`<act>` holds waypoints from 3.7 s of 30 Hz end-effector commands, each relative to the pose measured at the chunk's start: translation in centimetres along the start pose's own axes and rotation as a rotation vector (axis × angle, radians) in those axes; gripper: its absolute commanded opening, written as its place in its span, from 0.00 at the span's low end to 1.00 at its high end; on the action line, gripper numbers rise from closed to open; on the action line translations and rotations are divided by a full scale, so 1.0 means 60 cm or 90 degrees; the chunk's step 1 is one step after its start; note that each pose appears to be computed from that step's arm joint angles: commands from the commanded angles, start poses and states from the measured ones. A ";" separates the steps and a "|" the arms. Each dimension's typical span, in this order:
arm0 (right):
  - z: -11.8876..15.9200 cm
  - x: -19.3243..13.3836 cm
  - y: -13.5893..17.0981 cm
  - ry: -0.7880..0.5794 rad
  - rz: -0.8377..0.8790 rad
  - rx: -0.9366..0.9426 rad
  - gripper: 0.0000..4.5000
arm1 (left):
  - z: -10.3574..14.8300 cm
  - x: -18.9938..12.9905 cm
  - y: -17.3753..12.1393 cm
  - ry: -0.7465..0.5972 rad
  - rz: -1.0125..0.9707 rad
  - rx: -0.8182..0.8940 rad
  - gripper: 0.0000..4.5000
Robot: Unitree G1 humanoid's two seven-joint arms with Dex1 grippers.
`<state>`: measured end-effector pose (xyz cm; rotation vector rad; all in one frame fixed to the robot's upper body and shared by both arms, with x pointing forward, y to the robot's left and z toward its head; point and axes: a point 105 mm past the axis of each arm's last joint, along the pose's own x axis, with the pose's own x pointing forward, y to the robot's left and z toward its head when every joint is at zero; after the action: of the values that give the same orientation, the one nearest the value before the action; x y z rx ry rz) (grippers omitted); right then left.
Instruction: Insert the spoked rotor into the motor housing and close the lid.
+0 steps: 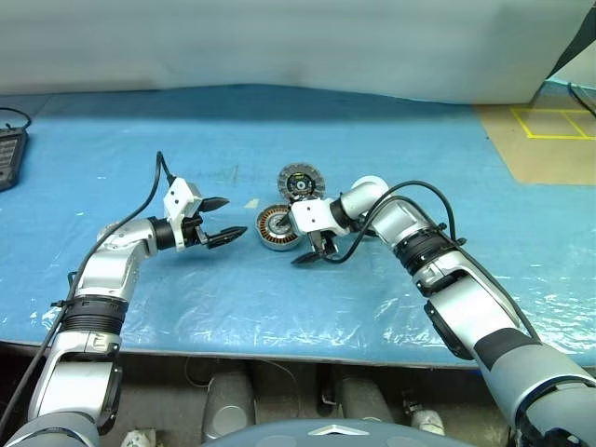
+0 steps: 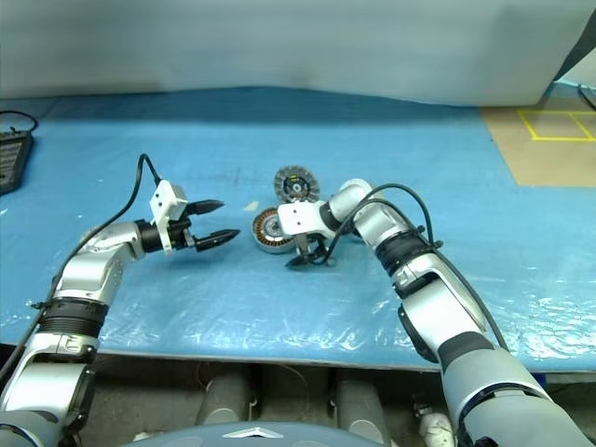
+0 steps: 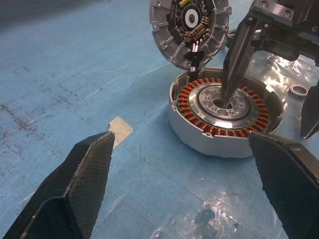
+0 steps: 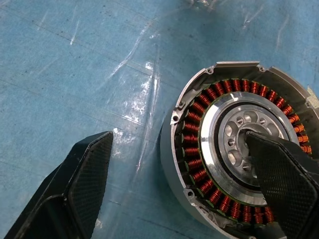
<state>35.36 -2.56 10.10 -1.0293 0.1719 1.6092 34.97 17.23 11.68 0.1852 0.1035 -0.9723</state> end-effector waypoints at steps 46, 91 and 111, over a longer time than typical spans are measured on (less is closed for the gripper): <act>0.050 0.013 0.065 0.013 0.120 -0.180 0.42 | 0.004 -0.025 0.013 -0.001 0.047 0.015 1.00; -0.067 -0.092 0.107 -0.115 -0.242 0.331 0.99 | -0.003 -0.013 -0.007 -0.003 -0.001 0.000 1.00; -0.108 -0.090 0.150 -0.059 -0.226 0.374 0.40 | -0.006 -0.012 -0.006 0.004 0.001 0.002 1.00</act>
<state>31.12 -13.45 6.60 -0.4905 0.3478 1.1673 34.17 17.71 10.73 0.1748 0.1338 -0.9671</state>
